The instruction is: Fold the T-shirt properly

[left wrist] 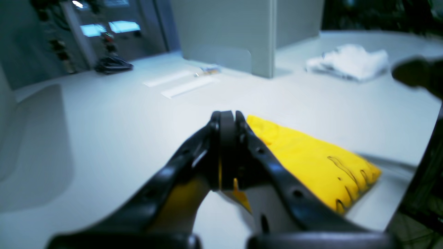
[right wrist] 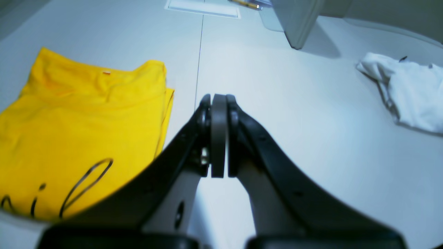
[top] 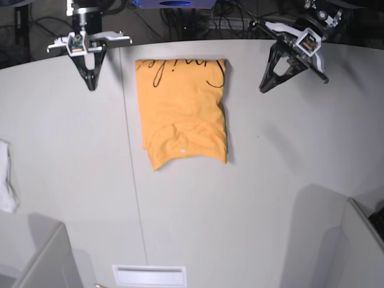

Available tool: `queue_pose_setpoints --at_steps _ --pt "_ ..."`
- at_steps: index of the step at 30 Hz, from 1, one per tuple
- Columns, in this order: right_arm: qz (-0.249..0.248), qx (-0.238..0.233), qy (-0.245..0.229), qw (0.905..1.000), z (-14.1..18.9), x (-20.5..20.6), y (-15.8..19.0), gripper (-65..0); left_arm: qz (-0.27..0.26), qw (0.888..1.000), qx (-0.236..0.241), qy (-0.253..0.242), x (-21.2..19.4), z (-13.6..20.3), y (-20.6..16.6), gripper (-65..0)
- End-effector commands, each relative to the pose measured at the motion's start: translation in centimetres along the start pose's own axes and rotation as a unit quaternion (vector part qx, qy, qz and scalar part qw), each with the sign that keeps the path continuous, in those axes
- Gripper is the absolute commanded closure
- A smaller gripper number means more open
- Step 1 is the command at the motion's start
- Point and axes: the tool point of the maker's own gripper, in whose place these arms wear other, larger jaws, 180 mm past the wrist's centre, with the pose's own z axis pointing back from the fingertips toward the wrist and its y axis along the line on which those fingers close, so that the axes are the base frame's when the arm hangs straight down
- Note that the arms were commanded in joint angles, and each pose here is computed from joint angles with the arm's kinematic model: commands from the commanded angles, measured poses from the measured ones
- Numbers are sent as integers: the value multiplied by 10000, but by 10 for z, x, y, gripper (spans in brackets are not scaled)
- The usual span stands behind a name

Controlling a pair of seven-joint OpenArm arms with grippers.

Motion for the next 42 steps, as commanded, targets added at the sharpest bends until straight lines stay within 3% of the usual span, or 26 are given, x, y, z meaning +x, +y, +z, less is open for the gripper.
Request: queue_pose_setpoints --at_steps 1,6,10,13,16,21,27,31,33,35,38,42 --pt "-10 -38 -86 10000 10 1 -1 0 2 9998 26 -194 6 9 -2 0" --pt "-133 36 598 9981 59 -42 6 0 -209 9984 -508 160 -40 62 -32 0" --pt "-204 40 1270 9917 92 -76 8 0 247 9976 -478 432 -70 110 -58 0" --pt "-281 41 1772 9838 115 -106 11 0 717 9888 -313 1269 -109 150 -76 0" --pt "-424 113 2202 9745 133 -137 23 0 1121 9770 -186 1803 -136 175 -94 0" --pt "-703 399 2990 9508 166 -193 51 0 1744 9477 162 2666 -182 213 -112 0" --pt "-770 737 3735 9215 195 -244 69 0 2180 9178 702 3243 -215 234 -120 0" --pt "-763 720 4264 8984 207 -282 67 0 2541 8910 961 3637 -230 246 -134 0" --pt "-642 737 4556 8848 211 -302 55 0 2727 8701 987 3985 -242 251 -146 0" --pt "-505 815 4819 8710 207 -321 44 0 2747 8624 901 4156 -254 244 -149 0" --pt "-226 906 5122 8538 195 -339 20 0 2872 8344 665 4657 -276 237 -169 0" --pt "60 1206 5265 8416 166 -348 14 0 2866 7826 244 5521 -308 234 -182 0"
